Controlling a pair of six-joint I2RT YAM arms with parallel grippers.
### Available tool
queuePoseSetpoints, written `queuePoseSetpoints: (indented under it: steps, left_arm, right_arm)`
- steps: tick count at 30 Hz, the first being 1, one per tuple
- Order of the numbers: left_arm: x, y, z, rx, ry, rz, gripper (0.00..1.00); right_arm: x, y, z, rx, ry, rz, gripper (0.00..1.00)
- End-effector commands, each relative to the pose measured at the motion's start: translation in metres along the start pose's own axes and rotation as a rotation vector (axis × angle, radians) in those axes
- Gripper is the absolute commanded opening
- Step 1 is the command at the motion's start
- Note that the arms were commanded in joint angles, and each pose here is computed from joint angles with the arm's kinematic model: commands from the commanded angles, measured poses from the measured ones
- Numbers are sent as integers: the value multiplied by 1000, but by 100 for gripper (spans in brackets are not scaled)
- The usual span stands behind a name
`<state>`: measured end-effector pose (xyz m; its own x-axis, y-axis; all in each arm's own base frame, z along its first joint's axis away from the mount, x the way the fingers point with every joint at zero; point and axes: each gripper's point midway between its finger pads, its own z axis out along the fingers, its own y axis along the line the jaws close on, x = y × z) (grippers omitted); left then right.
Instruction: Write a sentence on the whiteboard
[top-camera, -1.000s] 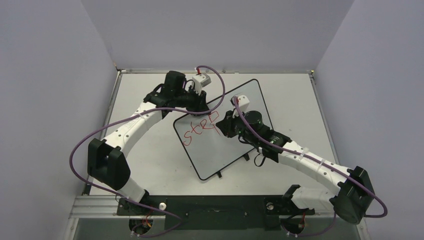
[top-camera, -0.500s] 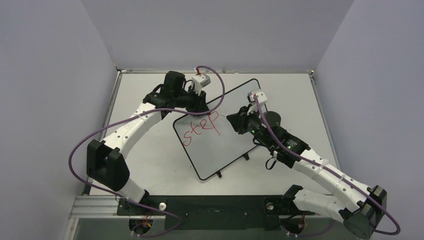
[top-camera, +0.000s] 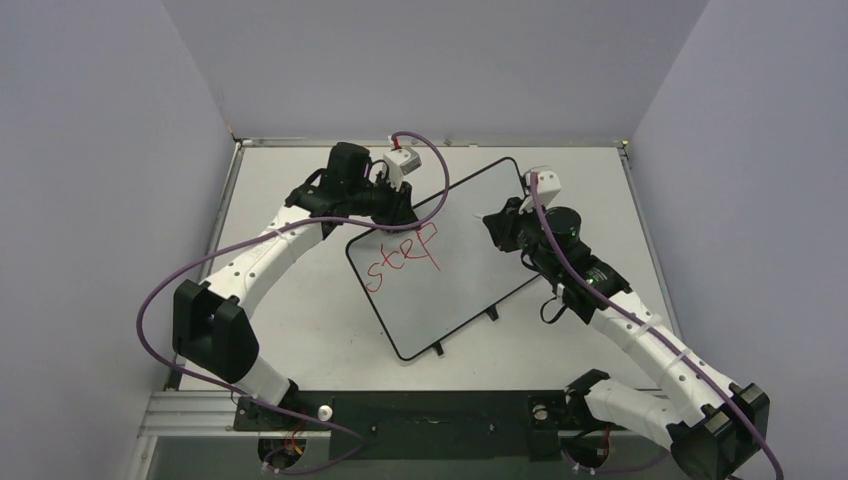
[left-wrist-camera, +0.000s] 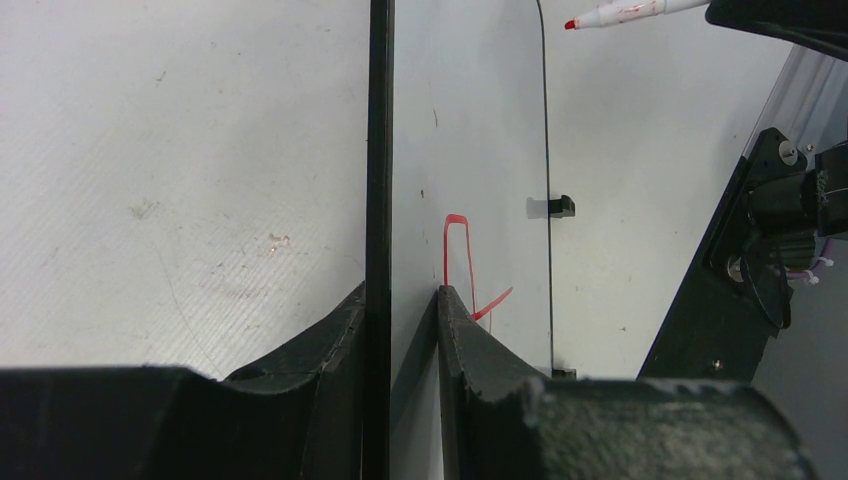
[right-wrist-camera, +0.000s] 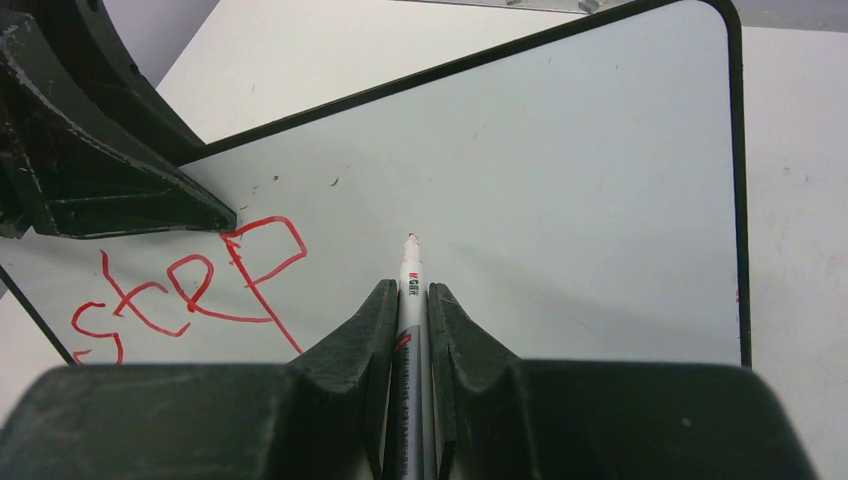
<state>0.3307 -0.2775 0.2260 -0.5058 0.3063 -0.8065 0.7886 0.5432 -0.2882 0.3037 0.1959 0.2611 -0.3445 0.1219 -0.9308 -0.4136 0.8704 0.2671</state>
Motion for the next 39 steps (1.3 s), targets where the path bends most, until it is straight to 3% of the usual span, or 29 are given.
queuePoseSetpoints:
  steps: [1, 18, 39]
  left_arm:
    - [-43, 16, -17, -109, -139, 173, 0]
    - [-42, 16, -17, -108, -139, 171, 0]
    - [-41, 14, -15, -104, -137, 174, 0]
  right_arm:
    - [-13, 3, -1, -44, -39, 4, 0]
    - [2, 9, 11, -96, -12, 34, 0]
    - [-10, 19, 33, -143, -55, 62, 0]
